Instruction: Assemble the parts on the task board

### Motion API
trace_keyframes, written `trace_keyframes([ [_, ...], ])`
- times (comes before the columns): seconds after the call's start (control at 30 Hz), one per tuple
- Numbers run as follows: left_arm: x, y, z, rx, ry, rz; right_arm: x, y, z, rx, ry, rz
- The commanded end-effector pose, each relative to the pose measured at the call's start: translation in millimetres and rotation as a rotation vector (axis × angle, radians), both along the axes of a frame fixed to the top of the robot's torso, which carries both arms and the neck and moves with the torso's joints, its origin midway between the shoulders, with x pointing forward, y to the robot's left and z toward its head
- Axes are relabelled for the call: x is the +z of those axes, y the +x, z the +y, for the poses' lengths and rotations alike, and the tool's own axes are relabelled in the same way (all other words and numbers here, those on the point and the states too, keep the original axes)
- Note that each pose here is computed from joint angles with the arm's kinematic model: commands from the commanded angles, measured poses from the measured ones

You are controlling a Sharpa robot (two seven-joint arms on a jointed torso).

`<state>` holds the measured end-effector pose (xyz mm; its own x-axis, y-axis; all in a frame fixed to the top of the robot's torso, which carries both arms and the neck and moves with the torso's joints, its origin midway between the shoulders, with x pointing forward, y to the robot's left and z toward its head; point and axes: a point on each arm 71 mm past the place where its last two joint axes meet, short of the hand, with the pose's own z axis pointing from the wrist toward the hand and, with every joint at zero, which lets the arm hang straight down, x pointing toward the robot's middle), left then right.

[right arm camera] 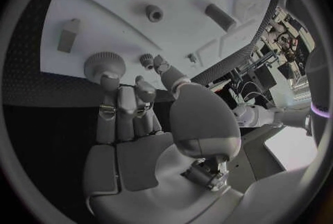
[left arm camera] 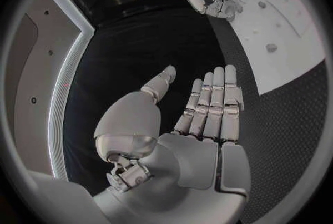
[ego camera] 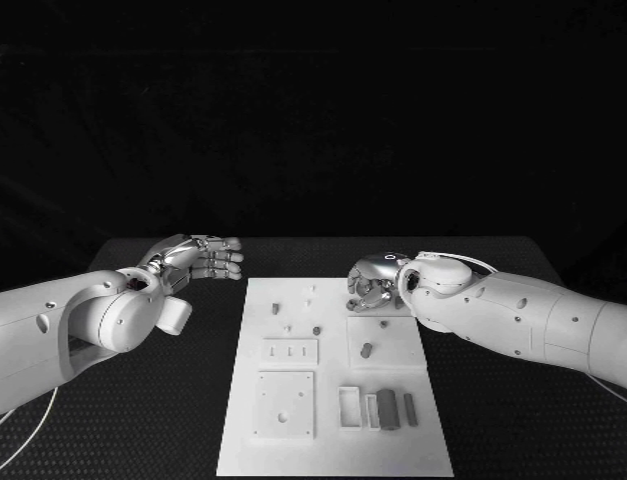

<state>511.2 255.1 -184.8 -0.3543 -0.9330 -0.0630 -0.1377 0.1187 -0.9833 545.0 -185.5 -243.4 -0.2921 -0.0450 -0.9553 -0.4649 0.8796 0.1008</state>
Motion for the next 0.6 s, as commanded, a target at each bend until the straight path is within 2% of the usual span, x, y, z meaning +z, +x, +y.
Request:
trace_keyframes([
  [0.03, 3.2, -0.4, -2.3, -0.022, -0.009, -0.015, -1.5, -1.3, 2.2, 0.014, -0.025, 0.011],
  [0.27, 3.7, -0.1, -2.5, -0.023, -0.009, -0.015, -2.6, -0.4, 2.8, 0.014, -0.030, 0.016],
  [0.43, 4.8, -0.1, -3.1, -0.025, -0.011, -0.016, -9.3, -0.8, 2.4, 0.010, -0.046, 0.027],
  [0.6, 6.0, -0.1, -2.0, -0.024, -0.011, -0.017, -10.9, -0.2, -0.3, 0.003, -0.049, 0.028],
])
